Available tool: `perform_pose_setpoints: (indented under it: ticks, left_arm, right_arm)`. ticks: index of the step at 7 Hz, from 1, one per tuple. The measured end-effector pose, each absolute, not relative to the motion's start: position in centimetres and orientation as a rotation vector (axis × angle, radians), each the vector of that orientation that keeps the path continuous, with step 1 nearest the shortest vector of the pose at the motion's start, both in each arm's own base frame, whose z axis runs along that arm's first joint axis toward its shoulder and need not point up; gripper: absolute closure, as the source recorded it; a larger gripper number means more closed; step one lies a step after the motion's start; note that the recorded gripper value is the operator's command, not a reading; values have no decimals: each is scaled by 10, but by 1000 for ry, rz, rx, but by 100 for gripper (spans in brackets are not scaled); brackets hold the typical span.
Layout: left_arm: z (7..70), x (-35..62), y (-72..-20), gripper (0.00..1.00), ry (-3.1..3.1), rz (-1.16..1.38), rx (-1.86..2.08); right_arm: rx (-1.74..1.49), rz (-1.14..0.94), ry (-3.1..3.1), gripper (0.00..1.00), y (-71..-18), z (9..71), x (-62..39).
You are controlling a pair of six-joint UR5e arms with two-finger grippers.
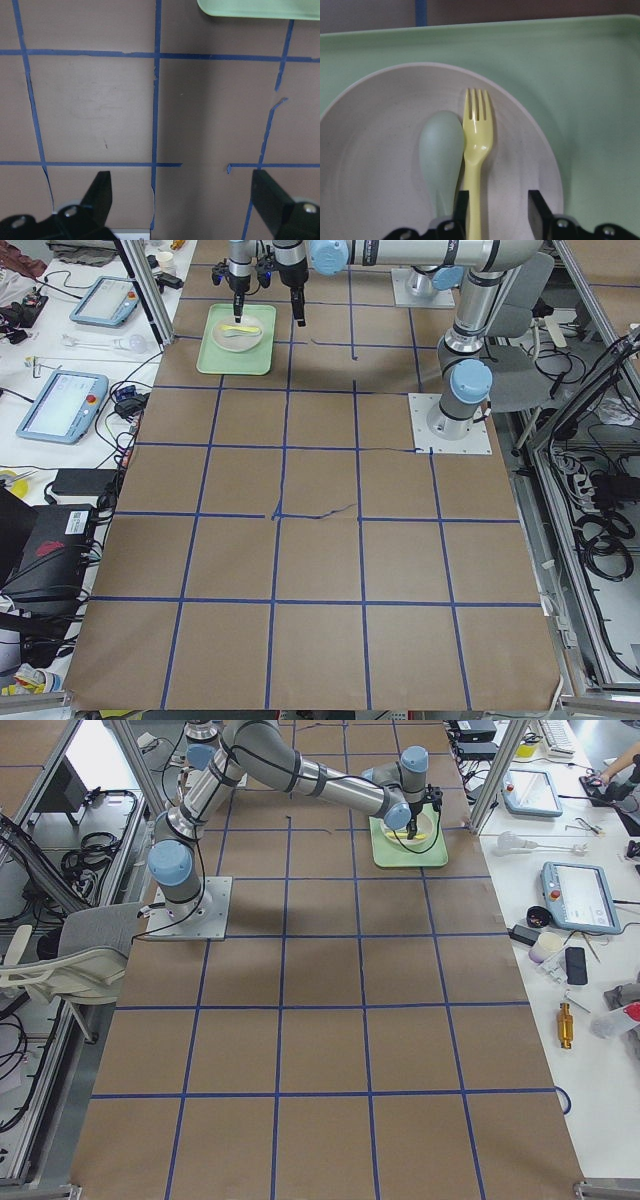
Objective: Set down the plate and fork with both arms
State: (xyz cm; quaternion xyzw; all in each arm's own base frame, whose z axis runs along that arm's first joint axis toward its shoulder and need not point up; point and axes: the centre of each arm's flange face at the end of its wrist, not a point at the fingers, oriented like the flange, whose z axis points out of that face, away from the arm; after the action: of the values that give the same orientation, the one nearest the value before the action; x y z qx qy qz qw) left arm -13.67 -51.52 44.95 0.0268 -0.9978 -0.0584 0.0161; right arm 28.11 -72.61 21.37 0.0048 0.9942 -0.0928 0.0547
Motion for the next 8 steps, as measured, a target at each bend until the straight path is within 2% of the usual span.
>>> perform_pose_setpoints:
  ticks: [2,4,5,8]
  left_arm:
    - [438,-130,-502,0,-3155,-174,92]
    - [452,-131,-489,0,-3151,-144,230]
    - [454,-131,-486,0,-3134,-138,280]
    - [447,-130,-489,0,-3130,-157,277]
  right_arm:
    - [43,-266,3022,52,-726,205,286]
    - [66,-259,3021,52,-724,200,292]
    - [68,-259,3021,60,-724,198,293]
    - [68,-254,3019,59,-723,194,294]
